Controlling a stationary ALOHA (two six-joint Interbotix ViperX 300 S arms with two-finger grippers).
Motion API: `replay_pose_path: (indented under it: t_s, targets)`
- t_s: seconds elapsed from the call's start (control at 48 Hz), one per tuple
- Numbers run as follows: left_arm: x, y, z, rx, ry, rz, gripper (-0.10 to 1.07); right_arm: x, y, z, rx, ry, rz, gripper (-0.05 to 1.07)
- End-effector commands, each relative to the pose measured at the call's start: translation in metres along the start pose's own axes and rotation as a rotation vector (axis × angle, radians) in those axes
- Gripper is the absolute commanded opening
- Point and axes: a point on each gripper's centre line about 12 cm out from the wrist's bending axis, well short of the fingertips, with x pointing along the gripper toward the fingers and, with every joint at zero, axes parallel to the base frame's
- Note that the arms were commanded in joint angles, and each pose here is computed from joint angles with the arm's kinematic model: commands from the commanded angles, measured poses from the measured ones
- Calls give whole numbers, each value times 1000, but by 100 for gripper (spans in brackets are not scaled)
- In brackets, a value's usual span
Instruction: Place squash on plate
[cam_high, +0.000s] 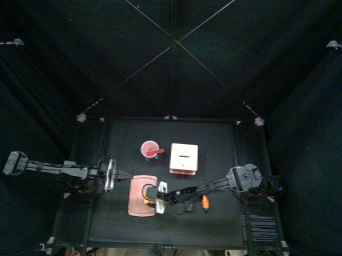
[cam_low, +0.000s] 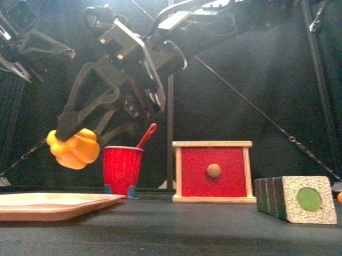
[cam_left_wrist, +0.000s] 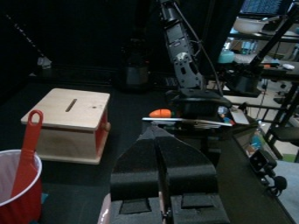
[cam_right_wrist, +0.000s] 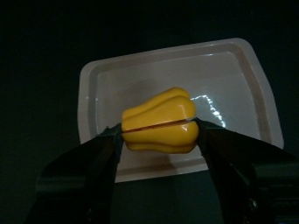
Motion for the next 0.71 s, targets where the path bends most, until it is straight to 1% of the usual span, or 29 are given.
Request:
replay_pose_path:
  t_s: [0.0, 0.229, 0.583, 0.688]
  targets:
    - [2, 0, 8, 0, -23, 0, -2, -4, -2, 21, 2, -57, 21, 73]
    - [2, 0, 5, 0, -17, 2, -2, 7, -7, 17, 18, -53, 26, 73]
    - [2, 1, 5, 0, -16, 6, -2, 15, -8, 15, 22, -46, 22, 74]
    - [2, 1, 5, 0, -17, 6, -2, 18, -9, 12, 23, -39, 20, 77]
